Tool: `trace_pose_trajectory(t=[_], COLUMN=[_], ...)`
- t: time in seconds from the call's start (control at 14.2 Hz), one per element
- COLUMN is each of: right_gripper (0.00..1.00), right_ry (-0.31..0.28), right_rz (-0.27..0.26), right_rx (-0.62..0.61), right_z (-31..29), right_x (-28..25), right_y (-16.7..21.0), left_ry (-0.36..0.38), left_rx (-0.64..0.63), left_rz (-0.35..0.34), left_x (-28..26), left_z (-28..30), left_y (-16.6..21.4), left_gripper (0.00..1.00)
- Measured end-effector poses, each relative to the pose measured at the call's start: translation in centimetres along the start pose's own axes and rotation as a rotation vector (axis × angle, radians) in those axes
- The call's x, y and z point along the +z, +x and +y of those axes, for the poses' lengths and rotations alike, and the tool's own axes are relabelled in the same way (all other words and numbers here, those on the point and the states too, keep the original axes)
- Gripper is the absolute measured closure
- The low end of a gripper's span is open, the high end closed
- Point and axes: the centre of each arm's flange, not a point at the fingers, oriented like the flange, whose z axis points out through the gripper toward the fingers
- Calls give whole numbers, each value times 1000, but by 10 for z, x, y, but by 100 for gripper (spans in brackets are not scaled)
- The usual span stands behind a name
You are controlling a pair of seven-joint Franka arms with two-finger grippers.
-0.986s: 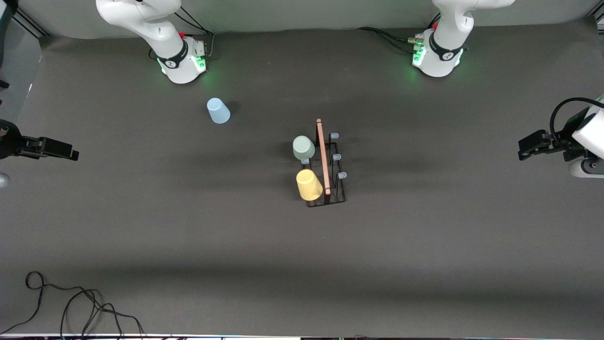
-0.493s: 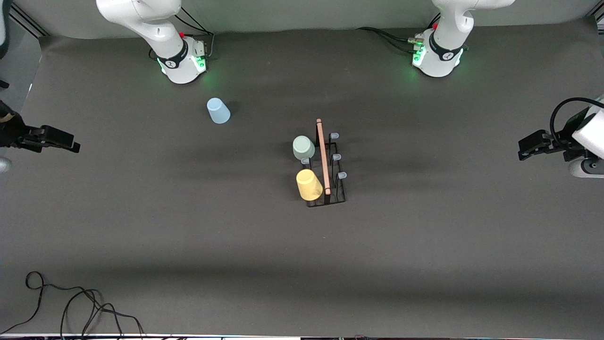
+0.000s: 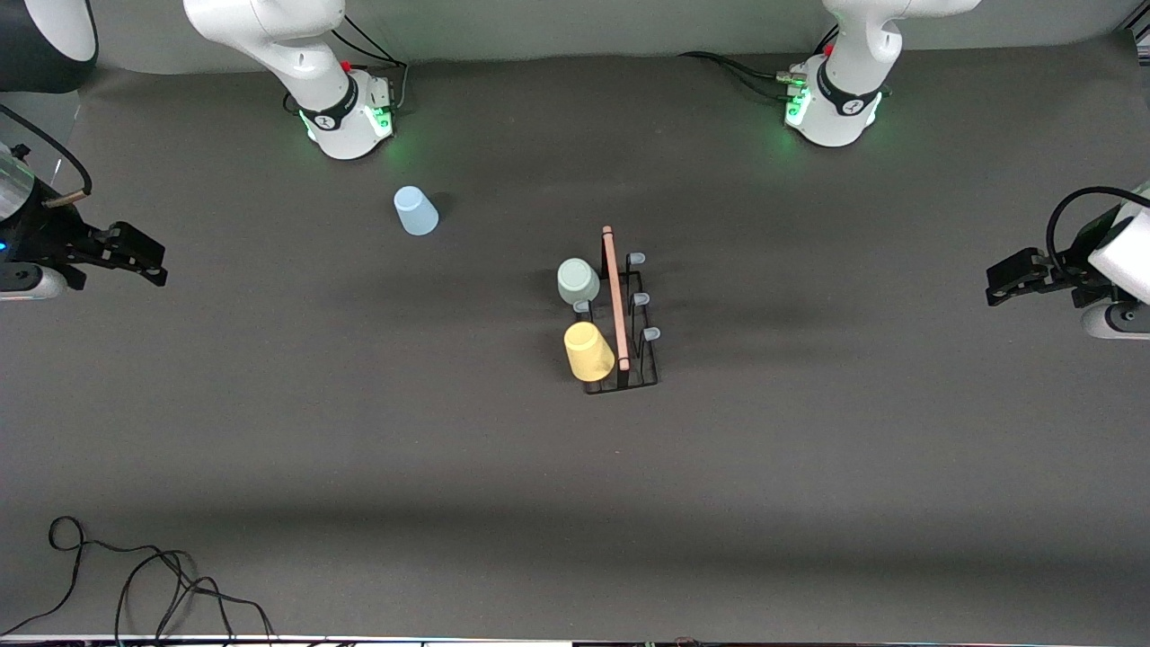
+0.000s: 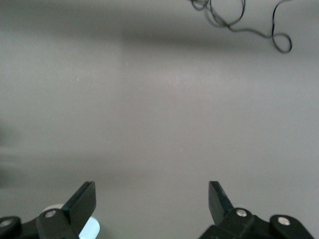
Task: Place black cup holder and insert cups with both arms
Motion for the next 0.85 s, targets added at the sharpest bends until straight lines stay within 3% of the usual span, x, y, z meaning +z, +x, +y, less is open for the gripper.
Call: trace_pose_trajectory(t=[0.85], right_gripper=[0], right_ry=[-1], right_rz=[-41], right_rx=[-8], right_z=[0], right_x=[16], right_y=[6], left_ry=[0], left_rx=[0], left_rz=[-1], left_x=[1], left_z=[0], left_y=[0], left_gripper=[0])
